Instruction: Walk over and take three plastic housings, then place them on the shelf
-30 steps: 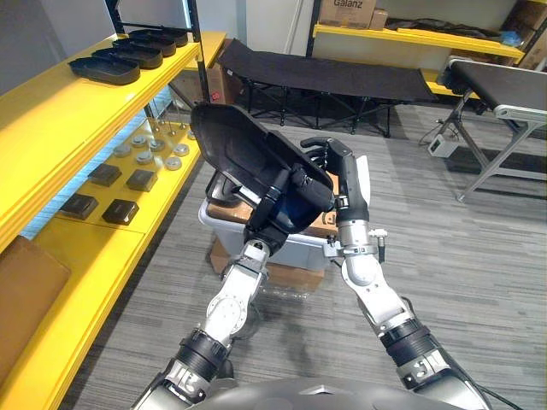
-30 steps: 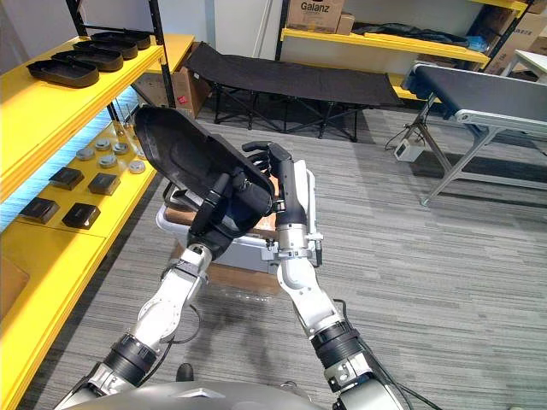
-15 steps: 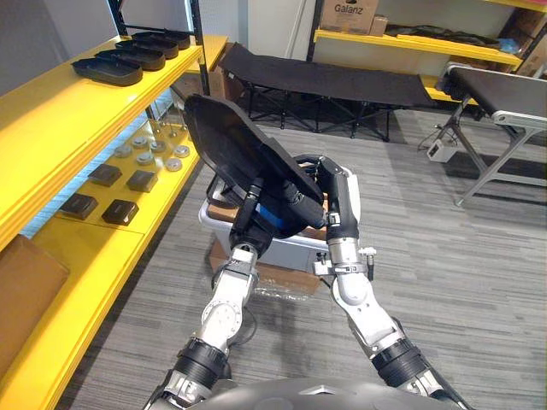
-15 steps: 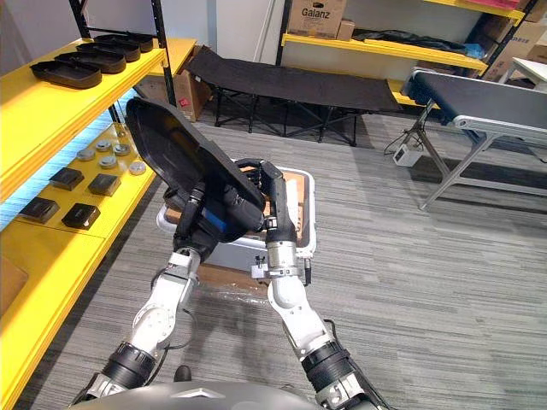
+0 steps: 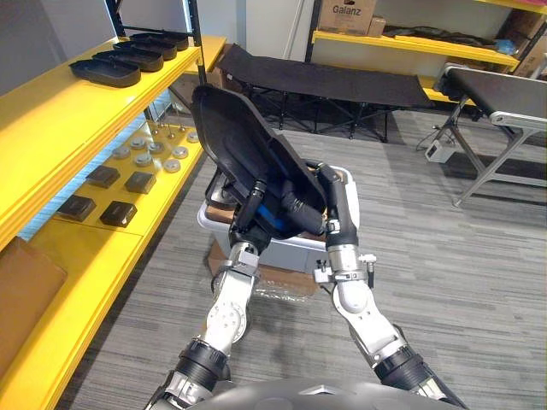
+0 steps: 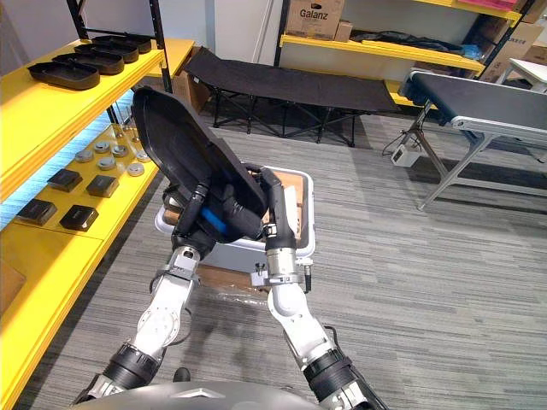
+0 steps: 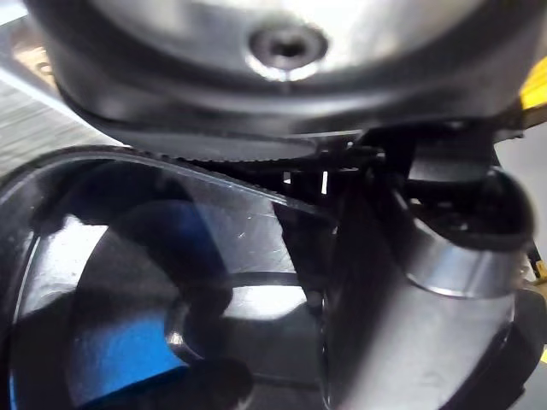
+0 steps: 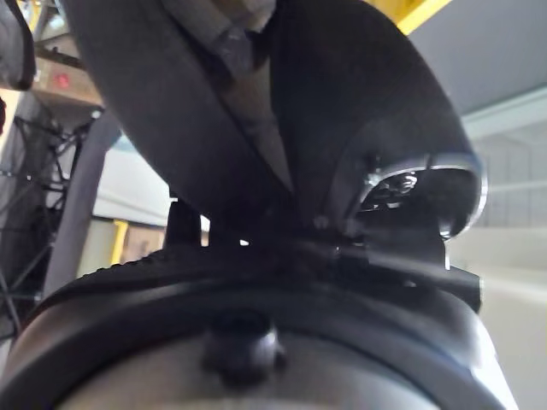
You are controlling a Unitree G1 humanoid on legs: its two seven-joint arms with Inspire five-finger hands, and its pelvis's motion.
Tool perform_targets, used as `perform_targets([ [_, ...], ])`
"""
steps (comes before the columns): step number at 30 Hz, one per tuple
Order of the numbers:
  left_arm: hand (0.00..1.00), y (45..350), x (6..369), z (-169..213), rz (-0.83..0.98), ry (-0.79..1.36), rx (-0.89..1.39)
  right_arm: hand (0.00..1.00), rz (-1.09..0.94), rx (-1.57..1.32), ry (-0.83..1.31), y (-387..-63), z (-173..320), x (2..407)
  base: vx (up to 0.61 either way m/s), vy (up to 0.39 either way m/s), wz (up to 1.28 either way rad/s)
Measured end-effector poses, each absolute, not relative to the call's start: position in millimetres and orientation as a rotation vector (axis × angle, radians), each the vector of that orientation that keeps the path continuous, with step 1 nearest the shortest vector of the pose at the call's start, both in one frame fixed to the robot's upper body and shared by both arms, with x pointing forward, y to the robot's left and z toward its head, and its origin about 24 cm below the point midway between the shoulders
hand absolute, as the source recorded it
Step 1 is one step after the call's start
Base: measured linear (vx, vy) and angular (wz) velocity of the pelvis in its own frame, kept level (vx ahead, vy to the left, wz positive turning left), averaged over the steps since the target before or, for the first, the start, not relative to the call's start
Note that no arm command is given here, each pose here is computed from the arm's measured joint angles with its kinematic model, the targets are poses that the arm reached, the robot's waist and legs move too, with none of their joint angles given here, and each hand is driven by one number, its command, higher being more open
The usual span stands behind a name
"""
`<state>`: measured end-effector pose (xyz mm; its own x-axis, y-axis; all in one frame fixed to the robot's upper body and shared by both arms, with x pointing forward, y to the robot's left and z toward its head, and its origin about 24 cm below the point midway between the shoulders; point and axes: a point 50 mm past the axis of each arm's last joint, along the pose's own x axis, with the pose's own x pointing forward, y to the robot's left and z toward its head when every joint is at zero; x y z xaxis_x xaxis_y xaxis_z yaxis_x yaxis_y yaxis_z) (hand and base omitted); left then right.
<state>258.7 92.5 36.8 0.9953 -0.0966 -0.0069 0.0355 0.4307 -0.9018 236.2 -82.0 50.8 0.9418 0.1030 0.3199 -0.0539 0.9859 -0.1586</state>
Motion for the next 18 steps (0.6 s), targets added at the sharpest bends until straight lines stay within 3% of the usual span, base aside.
perform_targets([
  [8, 0.0, 126.8, 260.4, 63.4, 0.211, -0.142, -0.673, 1.0, 0.099, -0.128, -0.254, -84.2, 46.8, 234.4, 0.0, 0.0, 0.0],
  [15, 0.0, 179.0, 243.7, 63.1, 0.618, -0.237, -0.35, 1.0, -0.083, 0.001, -0.121, -126.9, 36.6, 237.8, 0.0, 0.0, -0.01],
  [18, 0.0, 190.6, 234.9, 65.5, 0.716, -0.28, -0.209, 1.0, -0.044, 0.14, -0.068, -137.0, 29.9, 234.5, 0.0, 0.0, -0.05],
])
